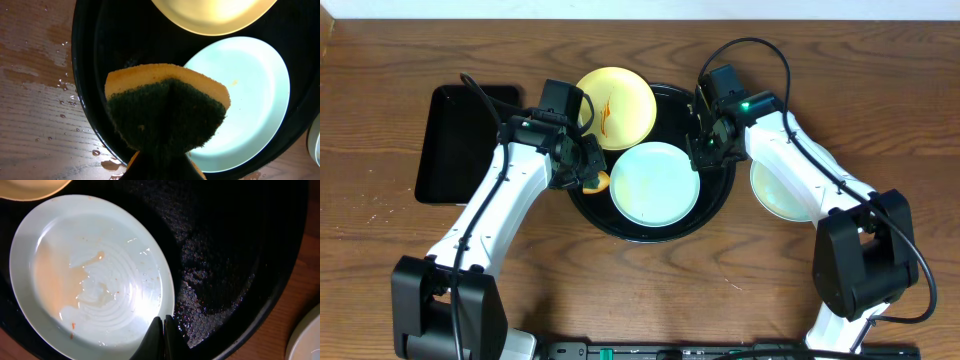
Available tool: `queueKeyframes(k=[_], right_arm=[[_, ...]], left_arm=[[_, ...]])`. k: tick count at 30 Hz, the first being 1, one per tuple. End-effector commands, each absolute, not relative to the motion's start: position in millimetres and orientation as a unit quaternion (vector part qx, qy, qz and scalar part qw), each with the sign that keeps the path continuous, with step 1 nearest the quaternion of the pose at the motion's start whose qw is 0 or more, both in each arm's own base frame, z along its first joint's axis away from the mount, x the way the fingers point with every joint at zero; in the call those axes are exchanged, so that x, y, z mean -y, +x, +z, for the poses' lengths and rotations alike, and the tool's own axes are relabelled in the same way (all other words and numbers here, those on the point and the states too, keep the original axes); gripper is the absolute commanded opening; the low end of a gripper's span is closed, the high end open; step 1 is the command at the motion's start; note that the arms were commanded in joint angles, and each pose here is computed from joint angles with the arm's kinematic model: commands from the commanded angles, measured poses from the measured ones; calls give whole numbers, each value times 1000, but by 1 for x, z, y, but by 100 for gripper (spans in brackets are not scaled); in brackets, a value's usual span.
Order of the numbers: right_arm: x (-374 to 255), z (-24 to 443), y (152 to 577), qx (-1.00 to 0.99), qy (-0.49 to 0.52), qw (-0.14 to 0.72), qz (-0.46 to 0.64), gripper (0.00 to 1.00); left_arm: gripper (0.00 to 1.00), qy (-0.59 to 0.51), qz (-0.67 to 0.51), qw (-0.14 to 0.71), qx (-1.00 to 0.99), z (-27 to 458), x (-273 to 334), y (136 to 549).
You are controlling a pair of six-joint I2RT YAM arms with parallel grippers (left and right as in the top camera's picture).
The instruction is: Clean dirty plates on tray and stack at the side
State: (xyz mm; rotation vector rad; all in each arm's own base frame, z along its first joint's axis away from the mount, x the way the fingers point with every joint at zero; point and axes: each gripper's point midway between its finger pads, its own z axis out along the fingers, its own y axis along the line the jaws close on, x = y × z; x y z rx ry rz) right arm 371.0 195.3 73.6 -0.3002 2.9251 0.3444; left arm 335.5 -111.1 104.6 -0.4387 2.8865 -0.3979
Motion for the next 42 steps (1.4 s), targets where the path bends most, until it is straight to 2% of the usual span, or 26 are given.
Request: queueKeyframes(k=[1, 6, 8, 26, 36, 42], right_arm=[[-191, 77, 373, -984, -98, 95, 113, 2], [-188, 74, 377, -985, -99, 101, 101, 4], [-189, 70, 378, -984, -105, 100, 100, 1], [-194, 15, 381, -985, -132, 61, 95, 2], [-196, 8, 378, -985, -133, 51, 97, 13], [-195, 5, 374, -985, -133, 47, 96, 13]], left_arm=[[7, -144, -126, 99, -976, 102, 107, 337], [7, -144, -126, 99, -976, 102, 107, 338], [7, -144, -126, 99, -976, 102, 107, 338], [8, -144, -126, 100, -976, 102, 107, 338], [8, -144, -127, 100, -976, 102, 107, 338], [7, -144, -126, 100, -976, 102, 107, 338]])
